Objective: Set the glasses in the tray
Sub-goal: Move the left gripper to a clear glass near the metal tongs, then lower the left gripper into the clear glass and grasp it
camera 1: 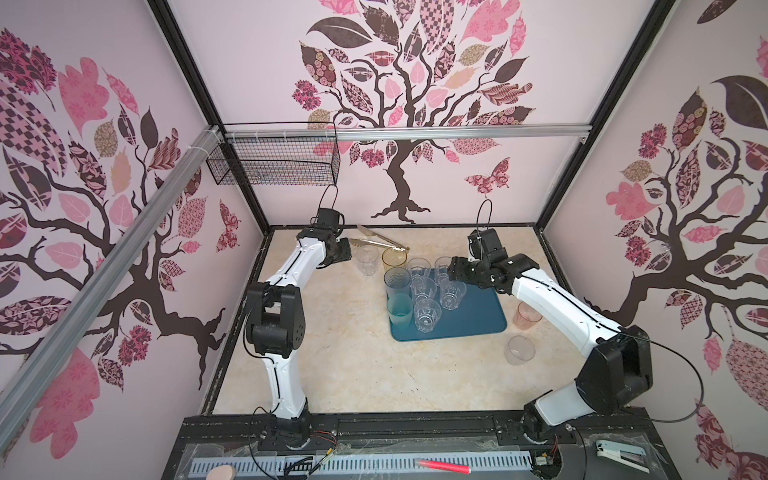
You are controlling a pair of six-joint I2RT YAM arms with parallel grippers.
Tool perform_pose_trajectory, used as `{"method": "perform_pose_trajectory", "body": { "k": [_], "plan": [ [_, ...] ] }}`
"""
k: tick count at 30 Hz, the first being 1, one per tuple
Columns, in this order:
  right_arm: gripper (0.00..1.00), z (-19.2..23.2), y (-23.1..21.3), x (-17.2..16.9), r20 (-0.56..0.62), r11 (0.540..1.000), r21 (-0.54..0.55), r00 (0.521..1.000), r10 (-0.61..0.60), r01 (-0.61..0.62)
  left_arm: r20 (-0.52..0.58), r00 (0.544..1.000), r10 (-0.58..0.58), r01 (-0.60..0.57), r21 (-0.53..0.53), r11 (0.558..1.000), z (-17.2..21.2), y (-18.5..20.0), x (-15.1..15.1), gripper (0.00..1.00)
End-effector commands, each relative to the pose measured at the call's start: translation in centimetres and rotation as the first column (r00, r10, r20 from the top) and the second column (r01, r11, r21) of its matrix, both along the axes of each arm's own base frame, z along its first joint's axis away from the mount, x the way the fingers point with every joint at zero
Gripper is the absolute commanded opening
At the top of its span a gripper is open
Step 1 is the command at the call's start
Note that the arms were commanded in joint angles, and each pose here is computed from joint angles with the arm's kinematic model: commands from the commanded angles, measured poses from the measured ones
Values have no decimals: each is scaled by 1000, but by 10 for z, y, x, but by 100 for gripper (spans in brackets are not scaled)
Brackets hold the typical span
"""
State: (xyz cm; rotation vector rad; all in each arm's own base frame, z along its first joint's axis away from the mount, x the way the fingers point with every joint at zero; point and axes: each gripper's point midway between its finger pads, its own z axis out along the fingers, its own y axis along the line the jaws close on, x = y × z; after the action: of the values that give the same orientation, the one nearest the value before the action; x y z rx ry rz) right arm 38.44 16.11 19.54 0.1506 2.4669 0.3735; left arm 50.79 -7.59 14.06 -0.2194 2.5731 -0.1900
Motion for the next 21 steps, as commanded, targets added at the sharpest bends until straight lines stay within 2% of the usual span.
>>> {"method": "perform_pose_trajectory", "body": {
  "k": [1, 13, 16, 21],
  "plan": [
    [72, 4, -3, -1, 14, 1000, -14, 1000, 3, -3, 54, 998, -14, 16, -43, 999, 20, -10, 17, 44],
    [72, 3, -3, -3, 6, 1000, -19, 1000, 12, -11, -28, 993, -112, 111, -21, 994, -29, -38, 34, 44],
    [72, 3, -4, -4, 5, 1000, -24, 1000, 13, -13, -13, 993, -120, 120, -3, 993, -26, -42, 43, 43],
    [72, 4, -4, -5, 6, 999, -27, 1000, 18, -18, -39, 992, -117, 117, -1, 993, -44, -45, 49, 37]
  ]
}}
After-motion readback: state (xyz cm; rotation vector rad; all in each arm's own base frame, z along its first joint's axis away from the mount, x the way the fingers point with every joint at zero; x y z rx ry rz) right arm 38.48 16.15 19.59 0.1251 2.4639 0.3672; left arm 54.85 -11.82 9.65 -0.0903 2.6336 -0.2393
